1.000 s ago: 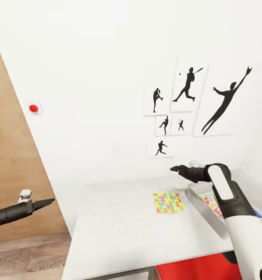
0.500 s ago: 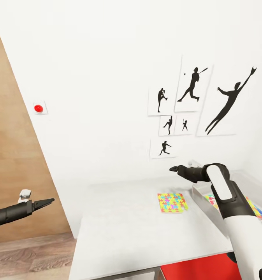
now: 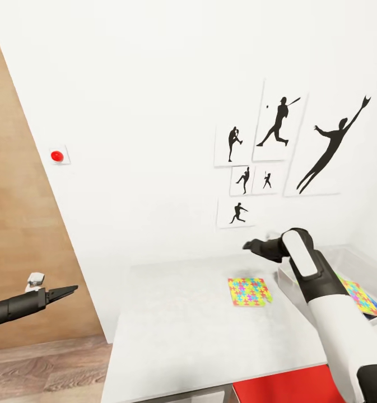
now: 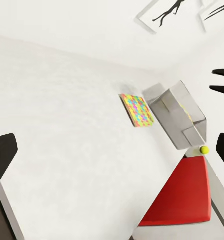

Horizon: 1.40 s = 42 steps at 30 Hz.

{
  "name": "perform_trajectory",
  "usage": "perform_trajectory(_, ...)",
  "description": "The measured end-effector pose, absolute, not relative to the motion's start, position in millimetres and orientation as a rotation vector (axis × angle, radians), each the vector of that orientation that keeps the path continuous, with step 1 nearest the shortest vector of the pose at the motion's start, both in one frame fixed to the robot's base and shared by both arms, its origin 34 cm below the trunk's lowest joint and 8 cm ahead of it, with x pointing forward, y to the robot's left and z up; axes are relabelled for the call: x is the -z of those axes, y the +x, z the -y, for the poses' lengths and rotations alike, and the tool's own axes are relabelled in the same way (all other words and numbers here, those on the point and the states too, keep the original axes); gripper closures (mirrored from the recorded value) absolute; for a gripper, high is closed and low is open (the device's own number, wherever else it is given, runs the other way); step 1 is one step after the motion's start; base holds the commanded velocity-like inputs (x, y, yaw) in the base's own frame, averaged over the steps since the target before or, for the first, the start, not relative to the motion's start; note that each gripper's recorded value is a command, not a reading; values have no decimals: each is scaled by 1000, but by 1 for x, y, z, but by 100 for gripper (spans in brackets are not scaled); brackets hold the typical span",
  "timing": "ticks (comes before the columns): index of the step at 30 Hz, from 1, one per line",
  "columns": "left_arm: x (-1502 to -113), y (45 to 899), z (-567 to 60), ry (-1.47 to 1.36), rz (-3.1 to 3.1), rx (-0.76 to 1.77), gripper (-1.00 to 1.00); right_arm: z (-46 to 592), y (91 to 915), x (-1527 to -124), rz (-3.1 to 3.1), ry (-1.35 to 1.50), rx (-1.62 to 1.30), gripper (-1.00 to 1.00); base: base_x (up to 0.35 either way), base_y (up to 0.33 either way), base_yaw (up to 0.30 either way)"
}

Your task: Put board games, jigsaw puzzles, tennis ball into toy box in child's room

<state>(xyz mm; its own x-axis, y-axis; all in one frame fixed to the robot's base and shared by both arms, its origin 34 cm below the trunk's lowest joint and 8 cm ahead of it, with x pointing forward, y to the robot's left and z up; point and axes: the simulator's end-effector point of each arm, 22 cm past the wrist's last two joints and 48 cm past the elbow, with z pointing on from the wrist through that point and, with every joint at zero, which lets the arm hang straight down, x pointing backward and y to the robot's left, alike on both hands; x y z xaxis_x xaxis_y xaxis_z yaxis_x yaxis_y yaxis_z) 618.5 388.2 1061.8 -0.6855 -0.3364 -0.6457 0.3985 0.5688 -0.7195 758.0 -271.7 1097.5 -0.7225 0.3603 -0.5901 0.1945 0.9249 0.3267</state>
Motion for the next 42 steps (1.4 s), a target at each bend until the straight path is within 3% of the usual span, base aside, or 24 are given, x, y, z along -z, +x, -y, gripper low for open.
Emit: perform_trajectory(42,-1050,619,-391,36,-2031,1175,-100,294,764,-1074,-2458,454,-253,-100,0,0,0)
